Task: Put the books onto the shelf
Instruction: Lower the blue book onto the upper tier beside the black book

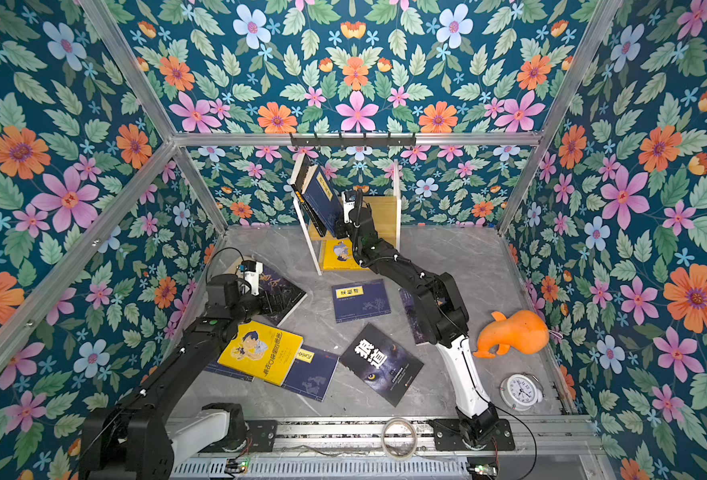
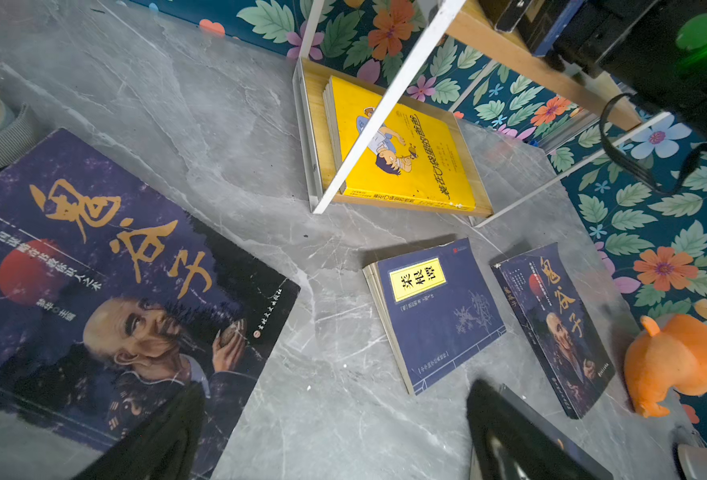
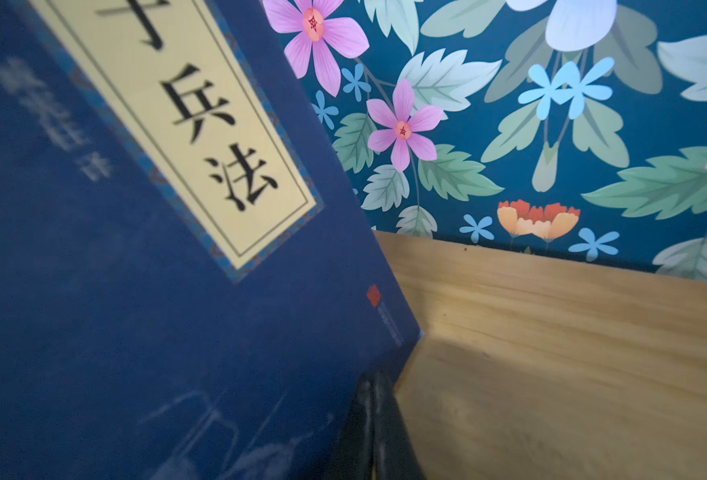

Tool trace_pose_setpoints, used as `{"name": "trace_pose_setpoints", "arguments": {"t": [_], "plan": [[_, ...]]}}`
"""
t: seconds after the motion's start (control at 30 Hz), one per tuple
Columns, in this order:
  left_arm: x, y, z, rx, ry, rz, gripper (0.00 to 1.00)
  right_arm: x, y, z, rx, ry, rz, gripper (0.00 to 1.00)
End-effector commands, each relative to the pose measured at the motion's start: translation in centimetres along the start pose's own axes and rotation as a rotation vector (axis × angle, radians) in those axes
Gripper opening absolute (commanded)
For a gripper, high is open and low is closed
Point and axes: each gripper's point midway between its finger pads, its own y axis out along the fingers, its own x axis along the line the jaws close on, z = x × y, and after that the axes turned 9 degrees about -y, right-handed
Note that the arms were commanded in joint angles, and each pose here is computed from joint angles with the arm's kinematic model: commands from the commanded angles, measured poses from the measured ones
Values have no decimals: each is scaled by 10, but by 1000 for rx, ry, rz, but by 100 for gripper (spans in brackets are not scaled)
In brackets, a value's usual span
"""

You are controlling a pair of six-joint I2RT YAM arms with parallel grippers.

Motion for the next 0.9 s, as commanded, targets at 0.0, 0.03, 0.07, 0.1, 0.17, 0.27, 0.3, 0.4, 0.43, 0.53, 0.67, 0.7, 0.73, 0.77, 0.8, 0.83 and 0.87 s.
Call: {"name": "trace_pose_setpoints", "arguments": {"t": [0.0,0.03,0.07,0.1,0.17,0.27,0.3,0.4,0.43,0.53,0.67,0.7,0.73,0.77,0.8,0.83,0.87], "plan": [[-5,-1,-5,-17,5,25,100,6,1,25,94,8,-21,0],[-5,-1,-5,-16,2,24,100,6,0,23,91,6,-19,0],[-5,-1,-6,-18,0,24,100,7,0,24,90,8,-19,0],[-5,-1,-5,-17,-1,23,100,7,1,26,91,10,-20,0],[-4,0,-3,-15,-1,26,100,11,2,29,97,9,-27,0],[-4,0,-4,-15,-6,25,100,14,2,29,100,7,-30,0],[-4,0,-4,-14,-8,23,100,15,3,29,99,8,-30,0],[-3,0,-2,-13,-9,27,100,18,5,30,104,9,-34,0],[-3,0,-3,-14,-9,28,100,19,5,28,106,5,-35,0],[-3,0,-5,-15,-13,23,100,17,4,27,102,2,-22,0],[-3,0,-3,-17,-13,28,100,16,5,27,109,11,-15,0],[-3,0,-4,-16,-17,29,100,17,4,26,108,10,-16,0],[-3,0,-4,-15,-19,27,100,17,4,25,104,10,-12,0],[-2,0,-5,-18,-21,25,100,17,4,25,102,9,-8,0],[-2,0,-4,-18,-19,24,100,17,5,26,103,9,-5,0],[-1,0,-3,-18,-15,24,100,18,5,26,103,8,-5,0],[0,0,-2,-19,-14,22,100,20,6,26,107,5,-6,0]]}}
